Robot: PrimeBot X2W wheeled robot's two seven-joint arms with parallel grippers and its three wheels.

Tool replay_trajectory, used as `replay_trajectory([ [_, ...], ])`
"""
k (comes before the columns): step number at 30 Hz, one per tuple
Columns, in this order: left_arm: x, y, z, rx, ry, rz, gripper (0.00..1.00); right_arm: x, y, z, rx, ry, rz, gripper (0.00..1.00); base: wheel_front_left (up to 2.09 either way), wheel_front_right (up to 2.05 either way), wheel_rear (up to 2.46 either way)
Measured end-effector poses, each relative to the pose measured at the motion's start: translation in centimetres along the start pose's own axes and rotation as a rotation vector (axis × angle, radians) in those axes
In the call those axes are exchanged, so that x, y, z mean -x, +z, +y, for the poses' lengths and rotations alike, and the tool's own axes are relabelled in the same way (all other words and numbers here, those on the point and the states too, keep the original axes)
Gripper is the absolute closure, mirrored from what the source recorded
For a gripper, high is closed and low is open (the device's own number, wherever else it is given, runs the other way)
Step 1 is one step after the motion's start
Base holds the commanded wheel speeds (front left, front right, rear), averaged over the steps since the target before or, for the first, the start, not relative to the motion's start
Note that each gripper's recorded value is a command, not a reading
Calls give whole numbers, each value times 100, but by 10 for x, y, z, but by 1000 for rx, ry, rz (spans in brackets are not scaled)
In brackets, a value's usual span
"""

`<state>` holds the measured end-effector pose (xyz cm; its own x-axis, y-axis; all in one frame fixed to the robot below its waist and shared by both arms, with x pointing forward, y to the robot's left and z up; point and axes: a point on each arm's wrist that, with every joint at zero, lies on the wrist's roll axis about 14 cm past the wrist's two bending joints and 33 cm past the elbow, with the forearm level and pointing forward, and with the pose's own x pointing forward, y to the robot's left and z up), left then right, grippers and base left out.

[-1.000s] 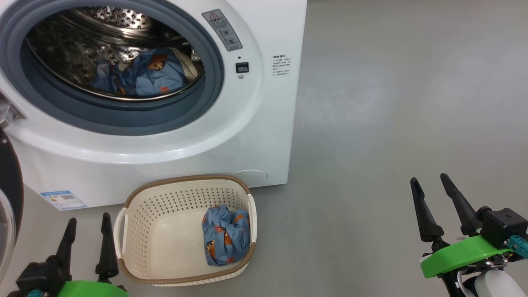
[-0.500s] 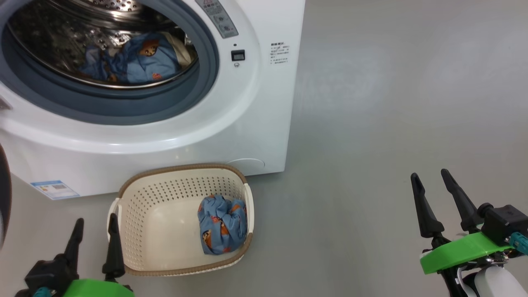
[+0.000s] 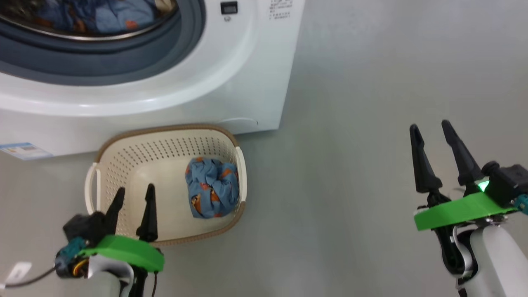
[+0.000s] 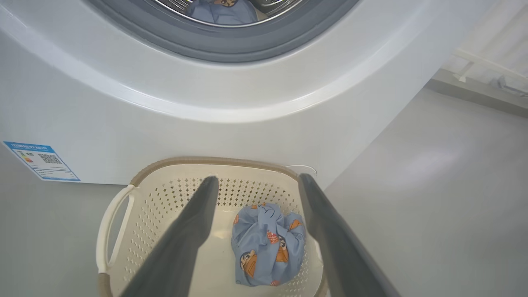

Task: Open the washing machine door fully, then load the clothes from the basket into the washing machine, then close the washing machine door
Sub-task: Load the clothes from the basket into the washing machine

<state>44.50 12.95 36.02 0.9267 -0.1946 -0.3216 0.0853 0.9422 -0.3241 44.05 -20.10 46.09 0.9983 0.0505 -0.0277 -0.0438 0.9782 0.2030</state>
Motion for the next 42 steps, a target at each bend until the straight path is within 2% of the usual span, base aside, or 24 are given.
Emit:
replay_trajectory([
  [8,-41,-44,0,-20,-53,163,0,-30,-21,-2,-10,-7,25,0,0,0,0],
  [25,-81,-144,-9,-93,-204,524,0,-44,-65,-26,-12,-81,109,0,0,0,0],
  [42,-126,-188,-18,-122,-291,648,0,-50,-90,-44,20,-117,155,0,0,0,0],
])
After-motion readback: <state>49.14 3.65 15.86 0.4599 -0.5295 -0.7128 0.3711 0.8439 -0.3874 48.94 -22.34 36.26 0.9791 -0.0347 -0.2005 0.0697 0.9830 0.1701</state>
